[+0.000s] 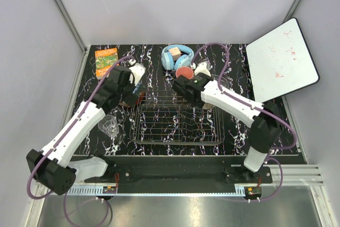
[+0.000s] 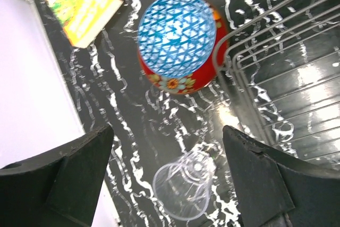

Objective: Load the mixed dishes into the dish rack

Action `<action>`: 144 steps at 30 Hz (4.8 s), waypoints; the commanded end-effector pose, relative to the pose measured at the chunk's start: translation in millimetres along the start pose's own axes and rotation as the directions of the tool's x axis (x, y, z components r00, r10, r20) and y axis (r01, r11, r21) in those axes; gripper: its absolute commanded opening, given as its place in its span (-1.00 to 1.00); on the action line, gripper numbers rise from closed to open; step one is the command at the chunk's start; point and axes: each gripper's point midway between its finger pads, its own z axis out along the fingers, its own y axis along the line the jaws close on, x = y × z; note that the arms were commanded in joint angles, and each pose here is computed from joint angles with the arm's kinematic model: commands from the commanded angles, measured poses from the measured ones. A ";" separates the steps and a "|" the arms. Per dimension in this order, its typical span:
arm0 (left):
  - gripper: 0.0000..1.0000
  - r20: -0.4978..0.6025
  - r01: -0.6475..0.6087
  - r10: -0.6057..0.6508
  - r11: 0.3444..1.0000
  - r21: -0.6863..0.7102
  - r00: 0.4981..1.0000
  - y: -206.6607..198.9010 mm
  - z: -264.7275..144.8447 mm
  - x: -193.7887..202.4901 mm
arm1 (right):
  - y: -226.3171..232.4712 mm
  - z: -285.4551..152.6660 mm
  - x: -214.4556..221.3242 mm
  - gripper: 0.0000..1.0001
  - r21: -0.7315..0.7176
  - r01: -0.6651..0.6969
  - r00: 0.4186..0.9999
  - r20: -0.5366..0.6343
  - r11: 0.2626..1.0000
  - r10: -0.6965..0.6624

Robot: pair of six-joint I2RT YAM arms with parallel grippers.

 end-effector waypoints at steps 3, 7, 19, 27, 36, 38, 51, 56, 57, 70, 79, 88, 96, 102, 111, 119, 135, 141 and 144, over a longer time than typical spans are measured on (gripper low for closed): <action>0.74 0.033 0.031 -0.034 0.995 0.098 0.999 -22.6 10.9 -17.1 | -51.6 -11.8 0.3 -1.00 0.066 0.207 0.977 -0.069 0.976 -0.203; 0.74 0.021 0.033 -0.036 0.994 0.106 0.999 -25.9 17.2 -20.3 | -33.8 -6.6 4.3 -1.00 0.039 0.279 0.956 -0.110 0.960 -0.273; 0.72 0.014 0.035 -0.037 0.988 0.149 0.999 -38.6 24.2 -18.2 | -1.8 7.8 21.5 -0.99 -0.008 0.379 0.909 -0.182 0.925 -0.374; 0.72 0.034 0.033 -0.039 0.988 0.154 0.999 -38.6 19.4 -23.8 | 0.5 9.6 24.5 -0.62 -0.040 0.379 0.905 -0.191 0.924 -0.380; 0.72 0.014 0.018 -0.020 0.991 0.132 1.000 -36.7 23.4 -15.6 | 7.6 11.4 29.9 -0.03 -0.036 0.406 0.891 -0.208 0.913 -0.404; 0.73 0.009 0.014 -0.016 0.992 0.128 1.000 -36.6 24.3 -13.2 | -0.2 7.9 25.8 -0.03 -0.027 0.380 0.905 -0.198 0.925 -0.377; 0.74 0.133 -0.125 0.101 0.974 0.188 0.986 -88.8 2.2 -68.6 | -65.2 -36.0 -6.6 0.47 -0.072 -0.062 0.995 -0.079 0.995 0.056; 0.82 0.181 -0.334 0.323 0.942 0.034 0.929 -118.3 -11.3 -103.5 | -129.9 -70.7 -46.8 0.51 -0.163 -0.531 0.838 0.050 0.832 0.544; 0.84 0.193 -0.377 0.365 0.926 0.029 0.911 -131.6 -15.9 -107.1 | -152.0 -81.0 -48.5 0.50 -0.218 -0.609 0.771 0.066 0.763 0.634; 0.98 0.220 -0.452 0.424 0.887 0.095 0.879 -273.6 -19.2 -171.2 | -265.4 -110.9 -2.9 0.43 -0.608 -0.786 0.108 0.042 0.111 0.993; 0.98 0.146 -0.399 0.372 0.860 0.318 0.917 -343.2 -21.3 -142.5 | -264.2 -107.4 -2.8 0.45 -0.578 -0.785 0.201 0.104 0.224 0.974; 0.98 0.127 -0.407 0.386 0.861 0.306 0.914 -351.2 -0.4 -130.0 | -256.6 -107.2 -3.0 0.45 -0.586 -0.776 0.221 0.092 0.232 0.971; 0.81 0.126 -0.362 0.339 0.886 0.291 0.932 -353.4 34.9 -134.0 | -248.6 -104.1 -2.8 0.29 -0.578 -0.770 0.258 0.103 0.269 0.961; 0.62 0.146 -0.337 0.308 0.903 0.266 0.940 -355.4 50.2 -141.0 | -241.9 -102.1 -2.2 0.13 -0.577 -0.770 0.269 0.096 0.274 0.958; -0.05 0.126 -0.320 0.295 0.893 0.318 0.947 -370.5 57.3 -131.1 | -242.0 -99.3 2.8 -0.05 -0.572 -0.775 0.260 0.098 0.268 0.961; -0.77 0.118 -0.321 0.298 0.874 0.365 0.947 -376.7 54.2 -124.3 | -237.0 -97.6 2.4 -0.09 -0.567 -0.775 0.272 0.098 0.278 0.957; -1.00 0.354 -0.203 0.045 0.882 0.425 0.934 -284.5 -56.9 -213.7 | -225.4 -92.6 2.7 -0.14 -0.552 -0.764 0.328 0.115 0.335 0.938; -1.00 0.249 -0.151 -0.099 0.566 0.811 0.963 -304.3 -108.5 -201.2 | -209.6 -84.9 3.4 -0.14 -0.523 -0.755 0.387 0.130 0.395 0.913; -1.00 0.158 -0.112 -0.106 0.349 0.931 0.982 -320.1 -128.8 -181.9 | -201.4 -80.1 3.7 -0.14 -0.503 -0.752 0.417 0.139 0.427 0.898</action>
